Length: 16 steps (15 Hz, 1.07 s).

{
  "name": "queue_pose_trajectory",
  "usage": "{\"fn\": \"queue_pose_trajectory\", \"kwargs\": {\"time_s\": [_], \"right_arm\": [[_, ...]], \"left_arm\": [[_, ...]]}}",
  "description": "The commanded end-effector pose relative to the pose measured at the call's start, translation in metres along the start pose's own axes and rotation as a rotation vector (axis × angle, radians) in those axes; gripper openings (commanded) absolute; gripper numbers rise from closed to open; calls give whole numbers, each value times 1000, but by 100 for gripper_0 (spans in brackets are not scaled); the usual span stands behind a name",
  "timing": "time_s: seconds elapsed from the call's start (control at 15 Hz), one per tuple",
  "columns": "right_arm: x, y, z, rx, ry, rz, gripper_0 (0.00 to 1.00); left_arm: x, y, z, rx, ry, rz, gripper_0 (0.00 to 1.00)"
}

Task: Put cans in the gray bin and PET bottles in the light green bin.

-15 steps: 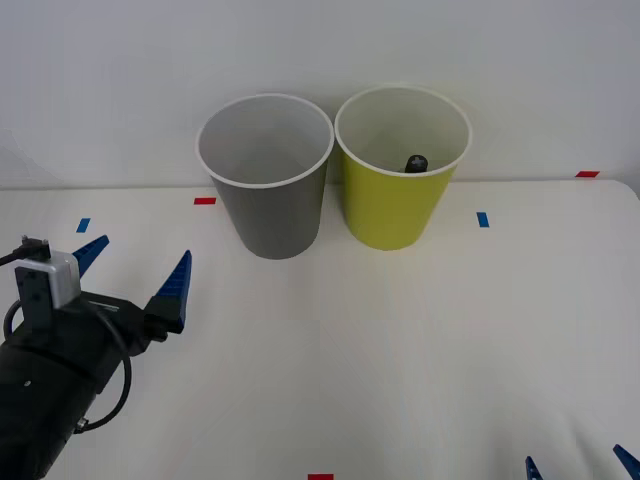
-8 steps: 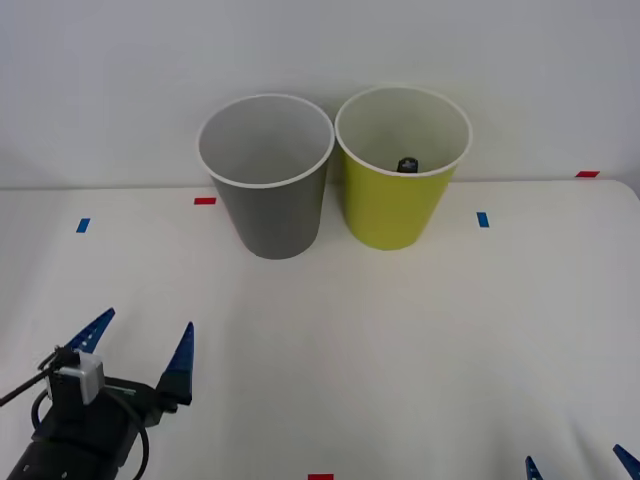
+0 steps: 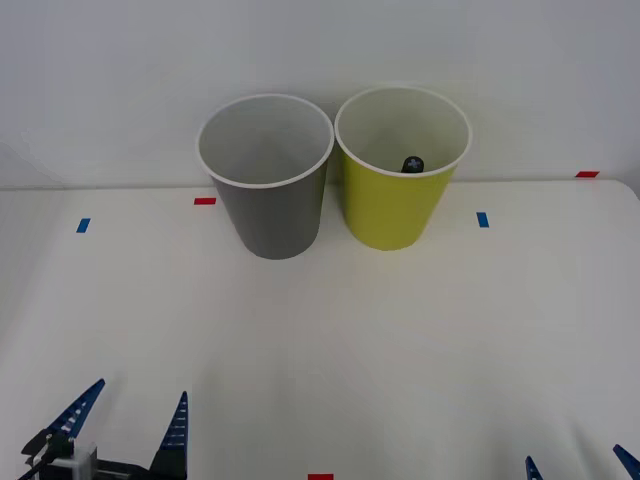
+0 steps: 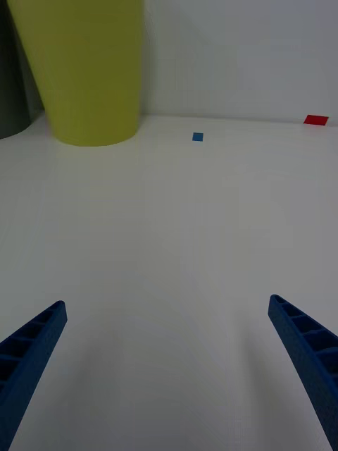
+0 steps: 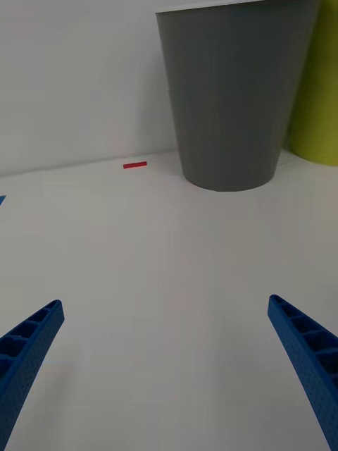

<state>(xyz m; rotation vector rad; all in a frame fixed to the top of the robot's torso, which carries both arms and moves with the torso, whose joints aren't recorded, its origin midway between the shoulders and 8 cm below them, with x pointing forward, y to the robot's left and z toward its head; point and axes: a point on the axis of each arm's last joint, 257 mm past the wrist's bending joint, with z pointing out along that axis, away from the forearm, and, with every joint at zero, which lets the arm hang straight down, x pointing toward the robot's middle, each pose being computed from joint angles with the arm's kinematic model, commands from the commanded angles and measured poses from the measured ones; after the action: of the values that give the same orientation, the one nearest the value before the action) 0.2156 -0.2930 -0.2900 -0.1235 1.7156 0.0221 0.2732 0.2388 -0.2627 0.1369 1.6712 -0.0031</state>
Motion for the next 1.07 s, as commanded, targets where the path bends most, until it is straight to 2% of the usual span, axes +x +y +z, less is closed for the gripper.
{"fn": "queue_pose_trajectory", "kwargs": {"time_s": [0.07, 0.27, 0.53, 1.07], "right_arm": [[0, 0, 0, 0, 0, 0, 100], [0, 0, 0, 0, 0, 0, 100], [0, 0, 0, 0, 0, 0, 100], [0, 0, 0, 0, 0, 0, 100]], "left_arm": [[17, -5, -17, -4, -5, -20, 100], [35, -9, -27, 9, 38, -19, 100], [52, -10, -50, 16, 102, 5, 100], [51, -10, -49, 19, 100, 13, 100]]}}
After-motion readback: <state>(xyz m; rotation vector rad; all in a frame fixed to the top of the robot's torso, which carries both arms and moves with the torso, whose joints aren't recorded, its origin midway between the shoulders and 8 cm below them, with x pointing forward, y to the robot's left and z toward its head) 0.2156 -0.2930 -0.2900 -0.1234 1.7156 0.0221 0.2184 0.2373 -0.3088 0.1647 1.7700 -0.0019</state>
